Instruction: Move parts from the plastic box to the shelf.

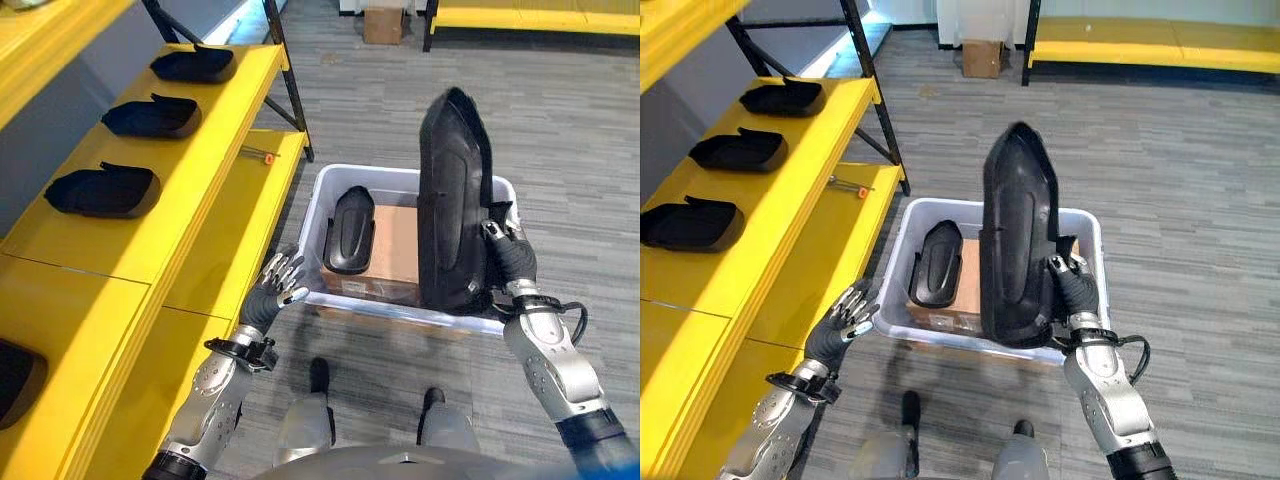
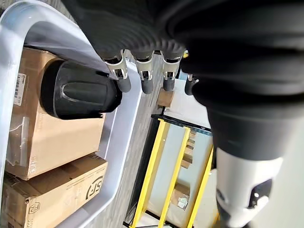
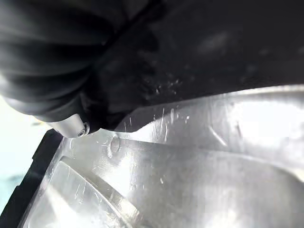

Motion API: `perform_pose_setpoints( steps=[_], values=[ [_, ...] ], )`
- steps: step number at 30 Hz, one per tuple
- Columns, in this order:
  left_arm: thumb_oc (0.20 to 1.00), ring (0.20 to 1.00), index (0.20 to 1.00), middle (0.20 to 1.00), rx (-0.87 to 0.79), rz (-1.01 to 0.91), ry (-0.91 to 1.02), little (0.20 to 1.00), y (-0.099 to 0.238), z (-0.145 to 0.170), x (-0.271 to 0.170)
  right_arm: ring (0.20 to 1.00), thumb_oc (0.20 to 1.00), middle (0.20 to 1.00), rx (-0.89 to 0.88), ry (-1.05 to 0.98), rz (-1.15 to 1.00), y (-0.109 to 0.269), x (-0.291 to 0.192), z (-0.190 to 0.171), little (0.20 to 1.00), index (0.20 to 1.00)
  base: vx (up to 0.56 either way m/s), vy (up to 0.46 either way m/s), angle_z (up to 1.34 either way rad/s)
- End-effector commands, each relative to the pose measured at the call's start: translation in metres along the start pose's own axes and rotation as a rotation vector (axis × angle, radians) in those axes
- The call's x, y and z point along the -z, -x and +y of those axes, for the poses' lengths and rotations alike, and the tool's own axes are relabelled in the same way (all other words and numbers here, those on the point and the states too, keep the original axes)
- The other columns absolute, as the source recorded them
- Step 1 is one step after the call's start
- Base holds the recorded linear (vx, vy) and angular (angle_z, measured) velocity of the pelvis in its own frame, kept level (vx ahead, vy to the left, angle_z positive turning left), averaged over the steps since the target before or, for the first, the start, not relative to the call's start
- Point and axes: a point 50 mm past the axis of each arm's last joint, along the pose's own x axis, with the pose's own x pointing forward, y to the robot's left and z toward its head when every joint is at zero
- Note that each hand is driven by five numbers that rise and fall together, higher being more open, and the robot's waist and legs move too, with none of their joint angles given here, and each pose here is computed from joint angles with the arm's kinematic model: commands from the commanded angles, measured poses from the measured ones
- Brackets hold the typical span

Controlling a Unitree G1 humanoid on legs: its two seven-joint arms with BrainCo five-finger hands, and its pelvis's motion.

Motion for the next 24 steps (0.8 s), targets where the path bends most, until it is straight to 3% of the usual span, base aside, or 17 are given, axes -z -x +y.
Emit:
perform_pose_setpoints(
  steps=[1, 8, 11, 15, 19, 24],
  values=[
    [1.000, 1.000, 1.000, 1.000, 0.122, -0.089, -0.095, 1.000, -0.005, -0.005, -0.033, 0.200, 0.200, 0.200, -0.071, -0.002, -0.226, -0.009, -0.044, 0.007, 0.200, 0.200, 0.04, -0.061, 0.68],
    [1.000, 1.000, 1.000, 1.000, 0.184, -0.071, -0.096, 1.000, -0.017, -0.014, -0.040, 0.200, 0.200, 0.200, -0.033, 0.053, -0.233, 0.003, -0.045, 0.001, 0.200, 0.200, -0.04, -0.111, 1.41],
    [1.000, 1.000, 1.000, 1.000, 0.095, -0.085, -0.050, 1.000, -0.013, -0.006, -0.039, 0.200, 0.200, 0.200, -0.041, 0.127, -0.209, 0.000, -0.041, -0.001, 0.200, 0.200, -0.06, -0.122, 0.52],
    [1.000, 1.000, 1.000, 1.000, 0.096, -0.055, -0.083, 1.000, -0.003, 0.002, -0.037, 0.200, 0.200, 0.200, -0.027, 0.140, -0.180, 0.010, -0.039, -0.017, 0.200, 0.200, -0.10, -0.072, 0.40],
    [1.000, 1.000, 1.000, 1.000, 0.161, -0.067, -0.078, 1.000, -0.003, 0.001, -0.041, 0.200, 0.200, 0.200, -0.012, 0.145, -0.172, 0.020, -0.043, -0.034, 0.200, 0.200, -0.17, 0.209, 0.57],
    [1.000, 1.000, 1.000, 1.000, 0.242, -0.097, -0.118, 1.000, -0.015, -0.016, -0.046, 0.200, 0.200, 0.200, -0.058, 0.102, -0.196, 0.015, -0.046, -0.031, 0.200, 0.200, -0.06, 0.420, 0.58]
  ],
)
